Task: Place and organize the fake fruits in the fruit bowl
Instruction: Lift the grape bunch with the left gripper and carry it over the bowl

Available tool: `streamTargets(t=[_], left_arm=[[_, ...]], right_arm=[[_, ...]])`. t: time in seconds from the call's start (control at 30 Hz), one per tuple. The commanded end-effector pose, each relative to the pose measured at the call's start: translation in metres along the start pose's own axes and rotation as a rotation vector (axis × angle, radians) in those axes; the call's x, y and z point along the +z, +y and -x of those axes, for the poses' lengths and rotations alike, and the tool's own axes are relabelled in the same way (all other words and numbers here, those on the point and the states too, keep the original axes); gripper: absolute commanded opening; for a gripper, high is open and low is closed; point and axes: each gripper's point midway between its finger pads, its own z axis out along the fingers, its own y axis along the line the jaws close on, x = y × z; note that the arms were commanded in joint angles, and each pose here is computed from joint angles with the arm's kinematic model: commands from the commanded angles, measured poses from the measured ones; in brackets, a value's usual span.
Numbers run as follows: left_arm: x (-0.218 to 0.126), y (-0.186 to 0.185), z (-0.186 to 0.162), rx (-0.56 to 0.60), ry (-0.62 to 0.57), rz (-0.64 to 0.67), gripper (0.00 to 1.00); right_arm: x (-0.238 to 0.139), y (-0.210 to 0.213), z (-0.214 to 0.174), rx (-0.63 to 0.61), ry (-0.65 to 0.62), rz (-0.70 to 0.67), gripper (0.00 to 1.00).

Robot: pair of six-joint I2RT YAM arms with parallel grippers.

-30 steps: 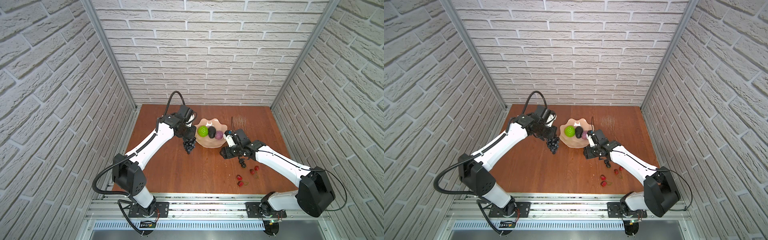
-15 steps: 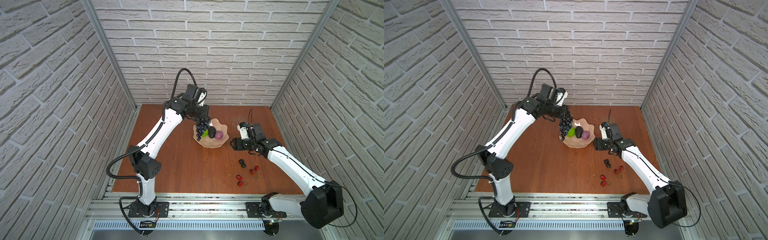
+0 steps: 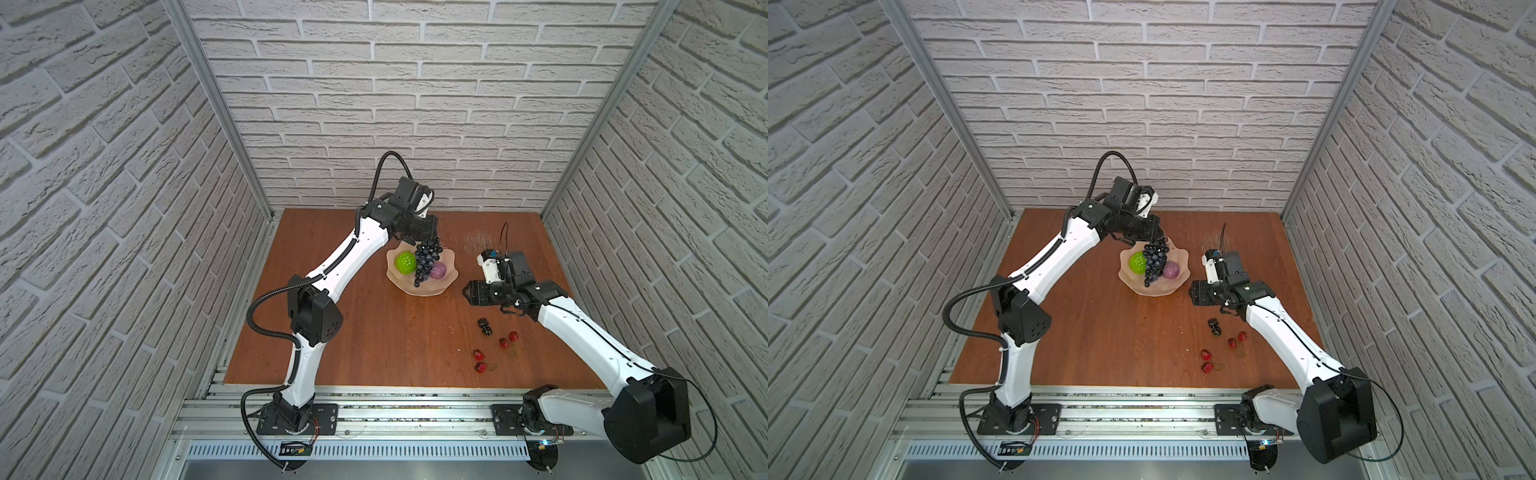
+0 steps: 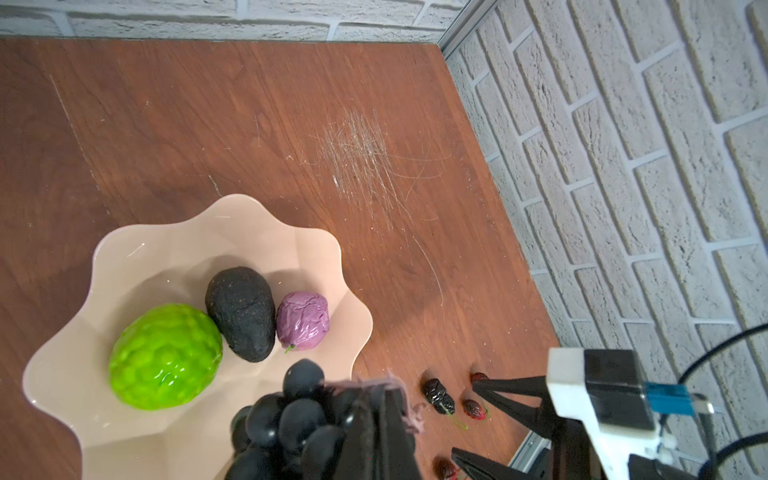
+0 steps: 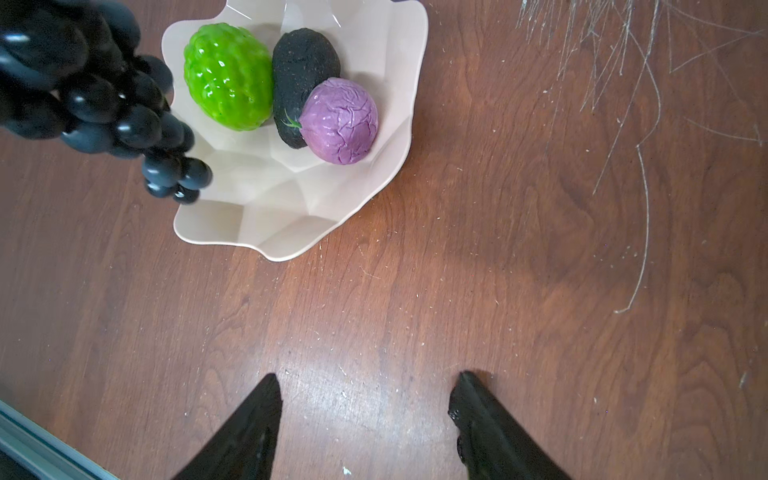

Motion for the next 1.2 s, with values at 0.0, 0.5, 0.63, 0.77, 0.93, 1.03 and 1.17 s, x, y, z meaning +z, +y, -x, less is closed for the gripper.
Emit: streamTargets(t=[0.0,0.5,0.63,0.77,0.93,1.03,1.17], left_arm=[[0.010,-0.011,0.007,0.005,-0.028,-0.053,0.00],[0.036,-0.011,0.005,-0.030,-0.009,-0.107,0.00],[0.040,-0.010,0.003,-0.043,0.000,-0.115,0.00],[0.044,-0.012,-0.001,-0.057,0.007,-0.131,0.00],[0.051,-0.011,-0.006,-0.069,0.016,-0.133,0.00],[0.052,-0.013,-0.007,-0.075,0.018,-0.141,0.00],[0.049,-0.014,-0.011,-0.077,0.021,-0.145,0.00]], right_arm=[[-0.001,0.000,0.000,-0.013,-0.015,0.014,0.68],[-0.003,-0.003,0.000,-0.027,-0.017,-0.002,0.68],[-0.002,-0.004,-0.001,-0.024,-0.015,-0.005,0.68],[-0.001,-0.005,-0.001,-0.024,-0.015,-0.004,0.69],[0.000,-0.005,-0.002,-0.025,-0.013,-0.004,0.69],[-0.001,-0.005,-0.003,-0.024,-0.012,-0.003,0.69],[0.000,-0.005,-0.005,-0.021,-0.013,-0.003,0.68]])
